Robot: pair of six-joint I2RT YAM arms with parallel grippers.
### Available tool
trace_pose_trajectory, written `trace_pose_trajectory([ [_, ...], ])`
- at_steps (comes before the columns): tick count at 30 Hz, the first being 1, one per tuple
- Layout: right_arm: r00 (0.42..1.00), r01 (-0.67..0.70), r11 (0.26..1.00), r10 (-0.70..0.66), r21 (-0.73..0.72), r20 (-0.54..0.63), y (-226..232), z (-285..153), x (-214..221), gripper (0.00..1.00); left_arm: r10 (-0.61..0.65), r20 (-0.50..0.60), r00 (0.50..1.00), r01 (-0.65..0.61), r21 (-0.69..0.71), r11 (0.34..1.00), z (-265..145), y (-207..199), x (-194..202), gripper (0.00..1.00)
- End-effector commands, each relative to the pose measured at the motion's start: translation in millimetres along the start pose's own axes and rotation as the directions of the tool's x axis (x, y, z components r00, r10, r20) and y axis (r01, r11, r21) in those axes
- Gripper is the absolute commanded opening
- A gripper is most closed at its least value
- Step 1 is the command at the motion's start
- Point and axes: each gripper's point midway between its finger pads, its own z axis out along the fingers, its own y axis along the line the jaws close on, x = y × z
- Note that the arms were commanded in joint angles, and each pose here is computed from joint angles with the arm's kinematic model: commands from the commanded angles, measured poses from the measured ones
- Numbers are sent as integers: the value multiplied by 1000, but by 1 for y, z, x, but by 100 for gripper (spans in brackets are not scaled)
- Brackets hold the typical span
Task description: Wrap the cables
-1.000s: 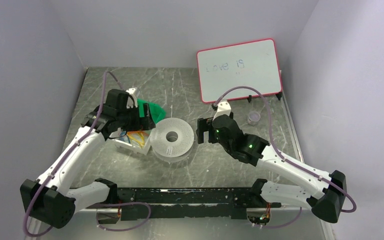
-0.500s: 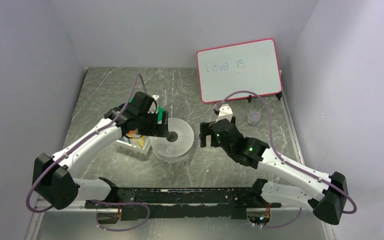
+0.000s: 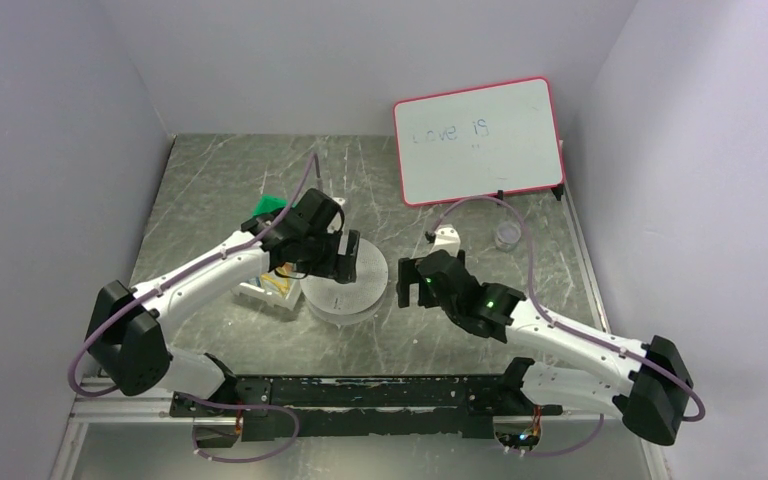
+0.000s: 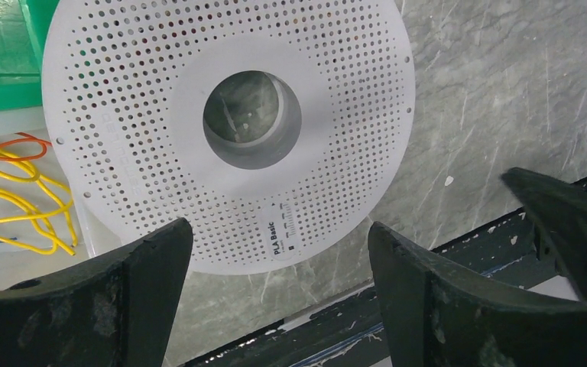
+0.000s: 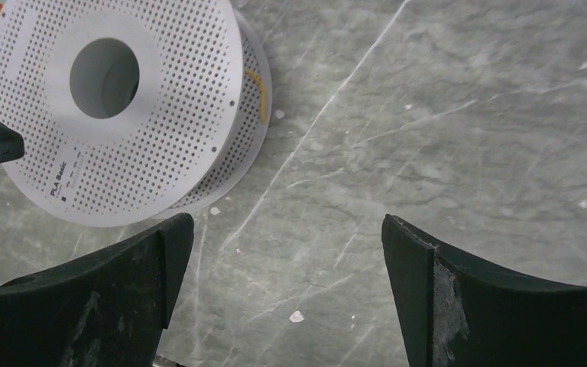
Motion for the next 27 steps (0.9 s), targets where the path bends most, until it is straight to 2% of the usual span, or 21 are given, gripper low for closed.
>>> trace_pose_trajectory([
  [1, 996, -92, 992, 91, -91, -15, 22, 13, 6, 96, -31, 72, 997, 31, 2, 1000, -12, -6, -12, 89],
  [9, 977, -211, 947, 198, -242, -75, 51, 38, 10, 91, -100, 193, 976, 109, -37, 993, -37, 11, -11, 90],
  [14, 939, -343, 883, 317, -321, -133, 61, 51, 8, 87, -124, 295, 947, 141, -37, 989, -61, 17, -22, 90],
  [18, 931, -365, 871, 340, -329, -133, 64, 59, 3, 83, -157, 341, 927, 191, -66, 979, -73, 30, -19, 91],
  [25, 922, -387, 870, 365, -306, -129, 60, 72, -1, 82, -378, 402, 834, 474, -171, 864, -88, 73, 14, 97],
  [27, 921, -389, 871, 369, -300, -121, 58, 72, -3, 82, -436, 416, 798, 549, -203, 811, -95, 85, 25, 100],
])
